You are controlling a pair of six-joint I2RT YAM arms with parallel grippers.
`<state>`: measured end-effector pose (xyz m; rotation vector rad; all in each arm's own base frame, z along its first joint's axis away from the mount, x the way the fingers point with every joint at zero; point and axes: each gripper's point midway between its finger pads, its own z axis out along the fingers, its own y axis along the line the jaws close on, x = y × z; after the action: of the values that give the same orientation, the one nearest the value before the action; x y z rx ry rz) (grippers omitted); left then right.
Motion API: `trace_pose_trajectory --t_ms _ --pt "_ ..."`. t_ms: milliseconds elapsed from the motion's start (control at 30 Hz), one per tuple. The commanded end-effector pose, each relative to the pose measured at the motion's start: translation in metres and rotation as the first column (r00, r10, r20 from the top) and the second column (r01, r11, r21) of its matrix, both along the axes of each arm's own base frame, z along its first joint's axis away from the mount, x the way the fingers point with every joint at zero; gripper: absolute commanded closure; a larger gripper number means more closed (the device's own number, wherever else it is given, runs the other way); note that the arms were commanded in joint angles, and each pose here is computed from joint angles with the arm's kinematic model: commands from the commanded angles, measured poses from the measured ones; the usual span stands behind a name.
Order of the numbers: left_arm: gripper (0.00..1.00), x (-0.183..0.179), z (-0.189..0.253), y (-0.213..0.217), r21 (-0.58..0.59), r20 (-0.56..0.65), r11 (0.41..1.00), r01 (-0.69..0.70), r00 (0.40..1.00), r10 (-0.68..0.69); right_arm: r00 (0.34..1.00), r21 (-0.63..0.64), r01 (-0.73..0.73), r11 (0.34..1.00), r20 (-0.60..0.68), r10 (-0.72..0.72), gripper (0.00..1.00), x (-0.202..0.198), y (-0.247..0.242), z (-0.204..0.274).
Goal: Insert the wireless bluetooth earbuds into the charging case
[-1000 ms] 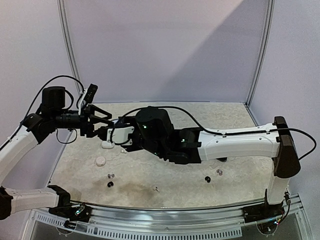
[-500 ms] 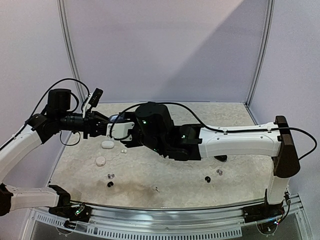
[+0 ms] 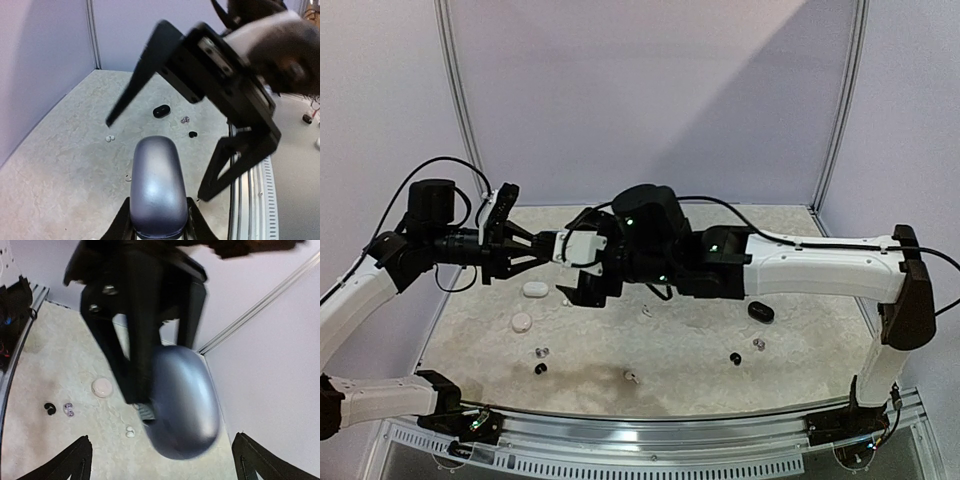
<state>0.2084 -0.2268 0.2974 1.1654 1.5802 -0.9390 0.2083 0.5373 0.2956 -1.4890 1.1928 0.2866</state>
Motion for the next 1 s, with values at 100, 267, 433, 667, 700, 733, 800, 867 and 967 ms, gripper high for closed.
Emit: trace_pose_trajectory --t_ms 100,267,433,667,700,733,800,867,967 --pt "1.0 -0.024 -0.011 -0.005 0.079 0.188 0.988 0.132 0.971 -0.145 0.968 0.106 -0.047 0.993 -0.239 0.071 0.01 -0.009 -0.013 0.019" --pt "1.0 -0.031 -0.014 -0.007 0.098 0.203 0.983 0.156 0.964 -0.174 0.962 0.072 -0.056 0.996 -0.263 0.073 0.01 -0.005 0.0 0.007" --pt "1.0 -0.035 -0.02 -0.006 0.132 0.218 0.977 0.167 0.957 -0.193 0.944 0.077 -0.127 0.989 -0.298 0.144 0.19 -0.016 0.005 0.003" --pt "1.0 -0.037 -0.02 -0.006 0.135 0.226 0.976 0.172 0.954 -0.199 0.923 0.063 -0.175 0.983 -0.336 0.186 0.64 -0.024 0.002 0.0" --pt "1.0 -0.037 -0.02 -0.006 0.137 0.223 0.976 0.172 0.954 -0.199 0.92 0.063 -0.188 0.98 -0.337 0.198 0.67 -0.026 0.002 0.0" --pt "1.0 -0.037 -0.021 -0.006 0.137 0.22 0.975 0.173 0.955 -0.2 0.917 0.064 -0.2 0.978 -0.338 0.21 0.71 -0.029 0.002 0.001" --pt "1.0 -0.037 -0.022 -0.006 0.134 0.209 0.976 0.172 0.958 -0.198 0.914 0.068 -0.216 0.974 -0.337 0.226 0.79 -0.031 0.002 0.003" --pt "1.0 -0.036 -0.022 -0.007 0.118 0.175 0.98 0.157 0.969 -0.176 0.911 0.074 -0.229 0.971 -0.334 0.241 0.85 -0.034 0.001 0.006" --pt "0.61 -0.027 -0.023 -0.007 0.072 0.1 0.993 0.091 0.99 -0.098 0.908 0.084 -0.235 0.968 -0.337 0.25 0.97 -0.035 -0.002 0.01"
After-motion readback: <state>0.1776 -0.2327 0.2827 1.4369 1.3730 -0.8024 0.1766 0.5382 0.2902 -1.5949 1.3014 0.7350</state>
